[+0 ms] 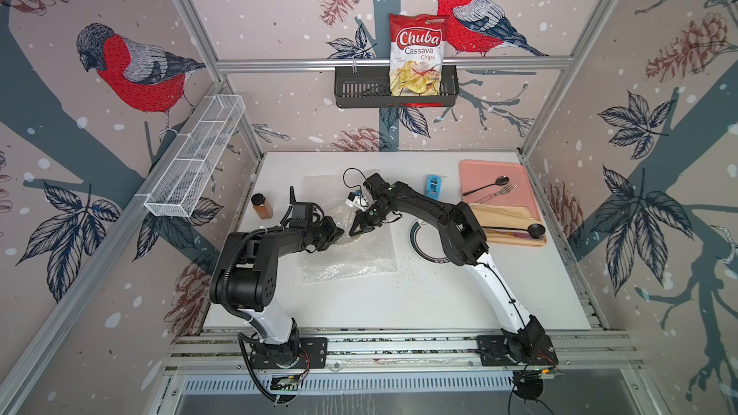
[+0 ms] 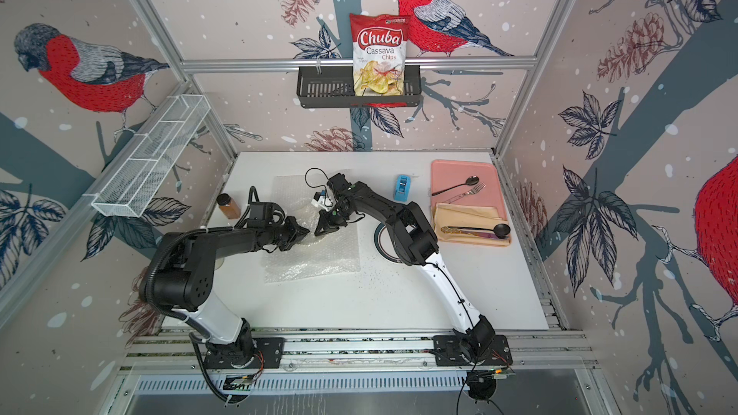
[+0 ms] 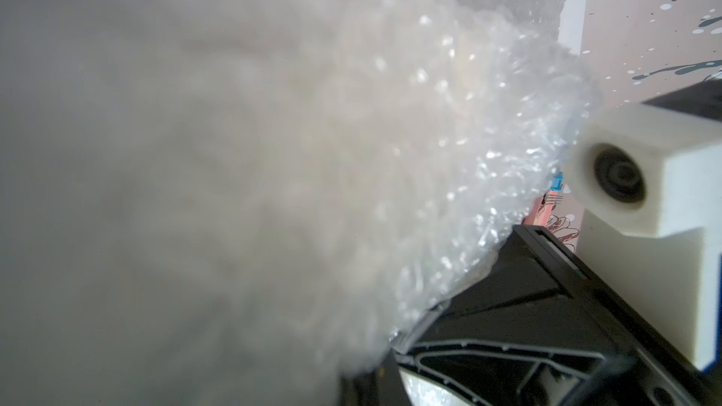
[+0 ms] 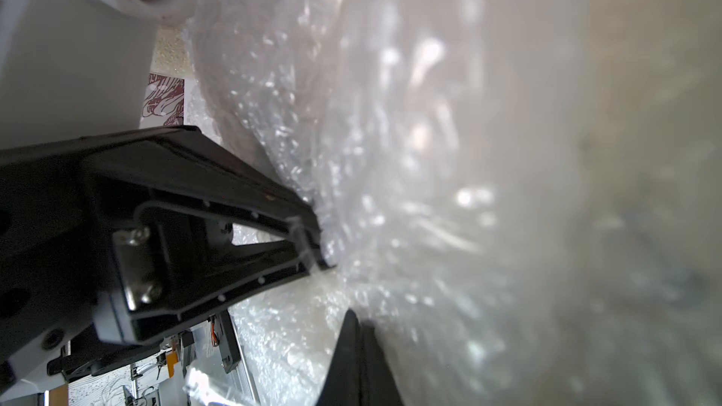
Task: Wrap dinner plates in bubble wrap
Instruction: Stick the tape on the bubble wrap.
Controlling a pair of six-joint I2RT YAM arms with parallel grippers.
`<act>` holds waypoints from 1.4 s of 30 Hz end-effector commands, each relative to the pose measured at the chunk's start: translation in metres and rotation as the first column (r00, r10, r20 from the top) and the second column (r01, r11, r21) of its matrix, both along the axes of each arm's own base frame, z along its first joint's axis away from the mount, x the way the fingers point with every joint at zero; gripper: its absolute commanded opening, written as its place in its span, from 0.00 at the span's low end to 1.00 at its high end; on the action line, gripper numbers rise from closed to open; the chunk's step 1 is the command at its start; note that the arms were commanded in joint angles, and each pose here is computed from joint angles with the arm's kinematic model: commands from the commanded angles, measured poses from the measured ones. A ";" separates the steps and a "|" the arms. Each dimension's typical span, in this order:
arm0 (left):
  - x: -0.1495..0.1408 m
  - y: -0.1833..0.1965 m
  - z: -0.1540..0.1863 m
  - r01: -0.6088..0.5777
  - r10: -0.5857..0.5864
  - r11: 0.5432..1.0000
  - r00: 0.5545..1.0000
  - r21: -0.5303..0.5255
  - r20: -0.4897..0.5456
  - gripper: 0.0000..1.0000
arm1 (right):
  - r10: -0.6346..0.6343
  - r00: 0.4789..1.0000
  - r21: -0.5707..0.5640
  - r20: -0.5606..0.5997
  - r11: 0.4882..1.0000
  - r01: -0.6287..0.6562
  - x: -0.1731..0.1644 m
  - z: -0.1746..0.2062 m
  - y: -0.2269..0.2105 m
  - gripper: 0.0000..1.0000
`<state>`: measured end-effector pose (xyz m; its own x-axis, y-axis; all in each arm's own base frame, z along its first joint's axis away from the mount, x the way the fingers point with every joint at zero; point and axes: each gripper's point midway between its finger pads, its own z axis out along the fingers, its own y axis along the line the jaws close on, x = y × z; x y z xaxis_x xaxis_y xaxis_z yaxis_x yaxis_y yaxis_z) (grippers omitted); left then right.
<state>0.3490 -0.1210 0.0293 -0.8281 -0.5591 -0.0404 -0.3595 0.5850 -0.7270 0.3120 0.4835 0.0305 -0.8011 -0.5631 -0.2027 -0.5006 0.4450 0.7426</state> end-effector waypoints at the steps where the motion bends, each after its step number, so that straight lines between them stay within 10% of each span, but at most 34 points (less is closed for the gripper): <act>1: -0.033 0.008 -0.017 0.011 -0.002 0.999 0.986 0.051 -0.166 0.07 | -0.059 0.998 -0.129 0.020 0.990 0.062 0.006 -0.029 -0.015 0.01; 19: 0.012 0.013 0.072 0.081 -0.081 0.997 0.996 -0.012 0.029 0.14 | -0.098 0.995 -0.183 0.031 0.978 0.102 0.010 -0.037 -0.020 0.01; 29: 0.026 -0.028 0.046 0.162 -0.163 0.984 0.987 -0.076 -0.011 0.05 | -0.109 0.993 -0.164 0.036 0.980 0.113 0.014 -0.031 -0.016 0.02; 42: 0.017 0.008 -0.027 0.094 -0.076 0.989 0.986 0.114 -0.150 0.00 | -0.113 0.993 -0.169 0.038 0.979 0.117 0.010 -0.027 -0.018 0.02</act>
